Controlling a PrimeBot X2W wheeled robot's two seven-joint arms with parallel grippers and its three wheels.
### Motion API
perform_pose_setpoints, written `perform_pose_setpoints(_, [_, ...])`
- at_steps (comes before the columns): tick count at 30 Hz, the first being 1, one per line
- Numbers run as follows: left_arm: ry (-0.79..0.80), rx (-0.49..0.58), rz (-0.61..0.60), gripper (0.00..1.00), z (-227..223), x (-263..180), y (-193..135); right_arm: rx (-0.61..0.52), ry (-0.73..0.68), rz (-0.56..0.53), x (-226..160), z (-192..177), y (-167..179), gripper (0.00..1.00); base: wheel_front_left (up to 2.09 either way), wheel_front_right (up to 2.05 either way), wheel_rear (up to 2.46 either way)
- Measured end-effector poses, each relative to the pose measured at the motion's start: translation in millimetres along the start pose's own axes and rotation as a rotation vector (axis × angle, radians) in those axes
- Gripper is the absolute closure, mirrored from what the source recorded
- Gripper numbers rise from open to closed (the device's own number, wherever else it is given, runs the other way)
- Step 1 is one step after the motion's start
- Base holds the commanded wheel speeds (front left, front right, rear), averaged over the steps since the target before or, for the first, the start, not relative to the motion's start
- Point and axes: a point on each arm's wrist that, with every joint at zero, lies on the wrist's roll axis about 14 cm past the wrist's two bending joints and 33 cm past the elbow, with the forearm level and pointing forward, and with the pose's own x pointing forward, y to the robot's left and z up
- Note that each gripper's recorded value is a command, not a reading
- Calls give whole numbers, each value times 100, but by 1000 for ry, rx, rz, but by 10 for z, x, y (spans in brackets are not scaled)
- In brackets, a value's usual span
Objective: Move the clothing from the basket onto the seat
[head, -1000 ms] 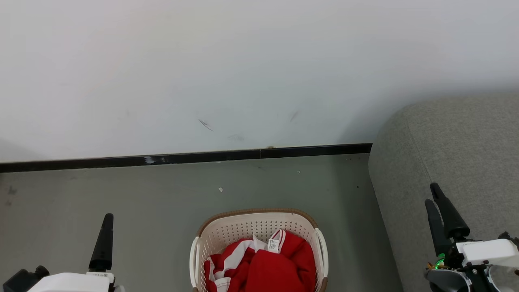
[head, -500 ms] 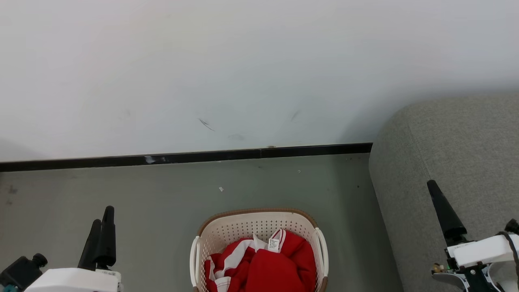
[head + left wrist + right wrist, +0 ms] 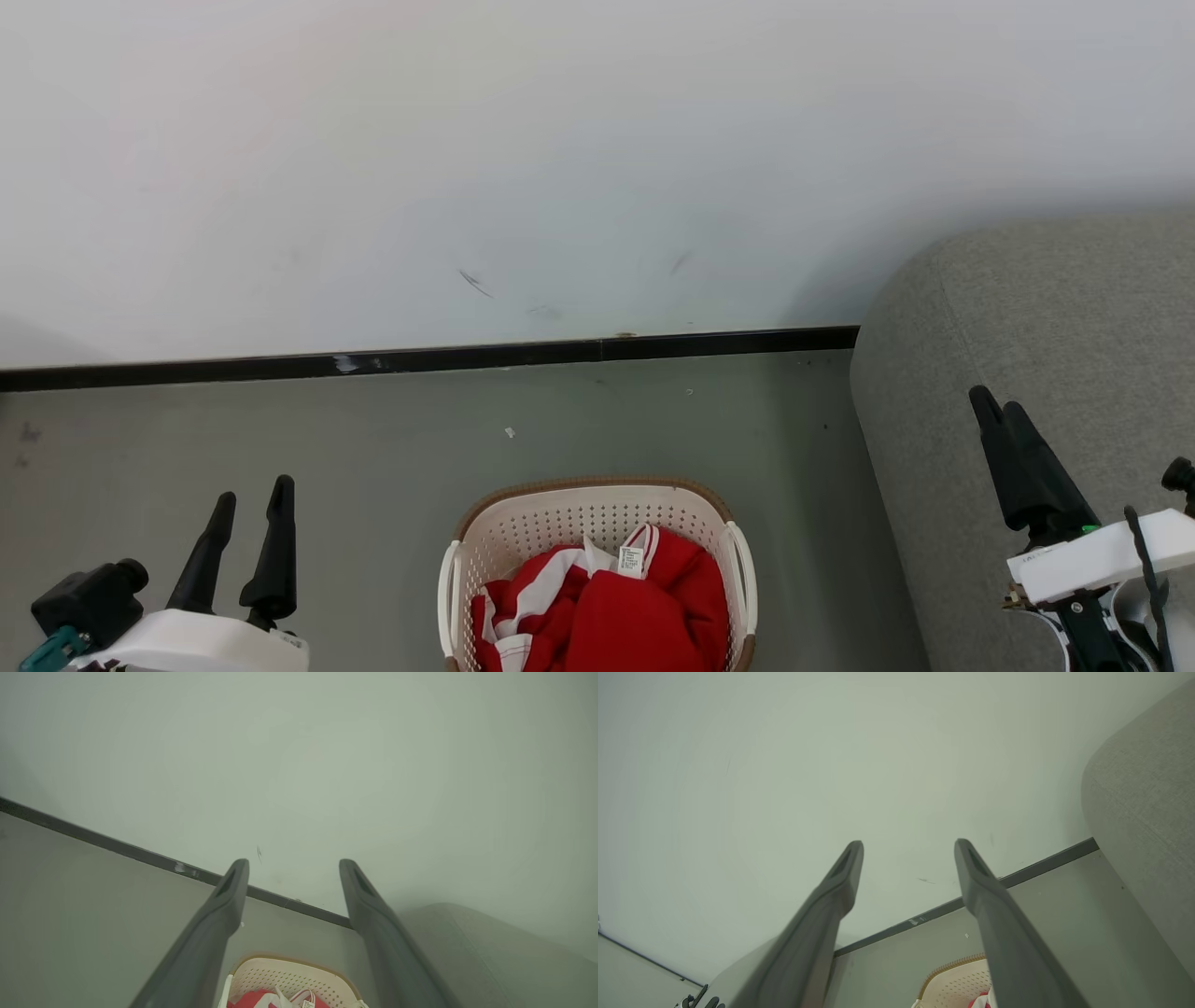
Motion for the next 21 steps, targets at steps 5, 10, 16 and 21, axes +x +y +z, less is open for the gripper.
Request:
perform_pose_setpoints(5, [-2, 142, 4, 0, 6, -3, 12, -141, 1, 29, 12, 23, 36, 0, 0, 0, 0])
perform_pose_setpoints(10, [-12, 208, 4, 0, -14, -5, -23, -290, 0, 44, 12, 68, 18, 0, 0, 0, 0])
perform_pose_setpoints(16, [-29, 302, 3, 0, -9, -8, -38, -404, -4, 61, 15, 57, 50, 0, 0, 0, 0])
perform_pose_setpoints(21, [-38, 368, -10, 0, -24, -11, -75, -475, -9, 75, 16, 36, 87, 0, 0, 0, 0])
